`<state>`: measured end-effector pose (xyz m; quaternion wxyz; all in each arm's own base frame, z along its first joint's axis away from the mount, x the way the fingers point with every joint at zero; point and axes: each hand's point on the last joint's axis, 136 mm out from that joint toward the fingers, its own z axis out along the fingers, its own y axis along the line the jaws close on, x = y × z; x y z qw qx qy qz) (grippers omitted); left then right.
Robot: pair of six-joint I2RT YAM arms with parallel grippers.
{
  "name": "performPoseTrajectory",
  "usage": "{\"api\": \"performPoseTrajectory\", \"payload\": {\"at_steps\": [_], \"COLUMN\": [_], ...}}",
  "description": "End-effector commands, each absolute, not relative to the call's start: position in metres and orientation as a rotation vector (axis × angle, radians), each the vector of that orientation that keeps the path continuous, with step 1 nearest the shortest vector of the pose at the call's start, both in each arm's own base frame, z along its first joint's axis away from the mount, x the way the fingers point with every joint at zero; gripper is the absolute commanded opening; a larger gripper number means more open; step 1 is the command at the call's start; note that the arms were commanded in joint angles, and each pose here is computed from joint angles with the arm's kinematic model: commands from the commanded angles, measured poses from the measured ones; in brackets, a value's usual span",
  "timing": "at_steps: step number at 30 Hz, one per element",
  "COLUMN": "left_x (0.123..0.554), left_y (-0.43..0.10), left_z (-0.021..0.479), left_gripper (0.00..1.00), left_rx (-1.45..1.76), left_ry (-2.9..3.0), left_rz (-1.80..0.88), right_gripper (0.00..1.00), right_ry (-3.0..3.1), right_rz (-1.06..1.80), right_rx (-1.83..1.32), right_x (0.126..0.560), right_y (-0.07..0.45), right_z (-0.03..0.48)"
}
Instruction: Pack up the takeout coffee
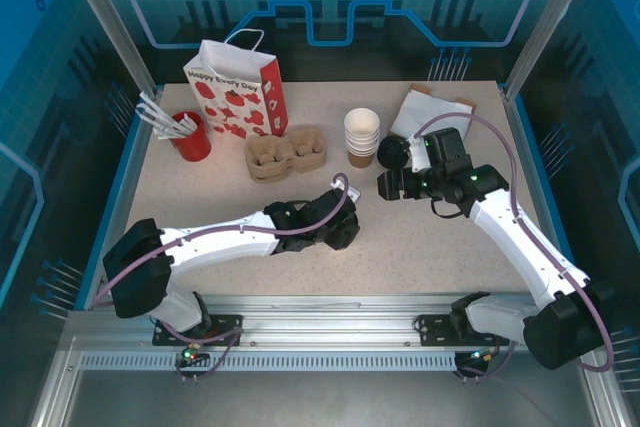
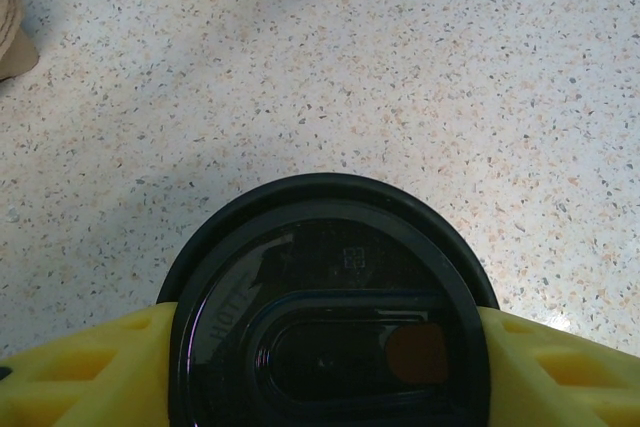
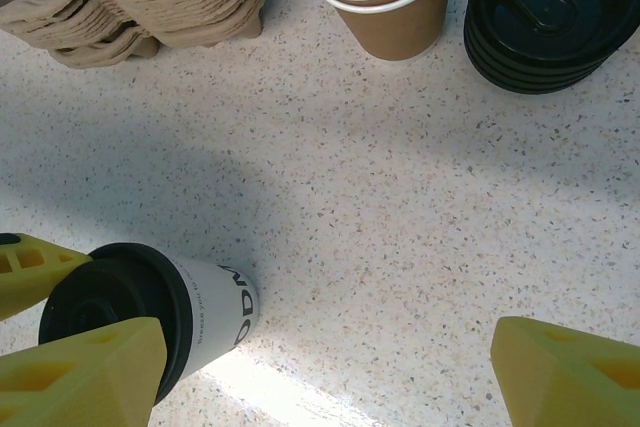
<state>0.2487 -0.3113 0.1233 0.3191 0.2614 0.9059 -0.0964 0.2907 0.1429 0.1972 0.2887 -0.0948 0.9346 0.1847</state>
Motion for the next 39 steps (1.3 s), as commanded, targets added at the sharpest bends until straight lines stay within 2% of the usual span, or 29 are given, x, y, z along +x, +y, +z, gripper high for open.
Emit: {"api": "performPoseTrajectory", "payload": {"at_steps": [1, 8, 26, 39], "left_x": [0.221, 0.237, 0.241, 0.242], "left_y": [-0.278, -0.299, -0.302, -0.302], "left_z": [0.081, 0.11, 0.128, 0.164], "left_gripper": [0.64, 0.7, 0.84, 0.92], "left_rx": [0.77, 0.741, 0.727, 0.691], "left_ry": [2.572, 2.49, 2.455, 2.387], "left_rz": [-0.088, -0.167, -0.183, -0.256], "right_gripper": [0.86, 0.86, 0.86, 0.86], "right_ry": [2.485, 2.487, 2.49, 2.488], "right_rz": [0.477, 0.459, 0.483, 0.479], "right_rx": [-0.267, -0.265, -0.265, -0.284], "right_x": [0.293, 0.287, 0.28, 0.277], "right_y": [0.144, 0.141, 0.143, 0.148], "right_z": [0.205, 0.204, 0.198, 0.201]}}
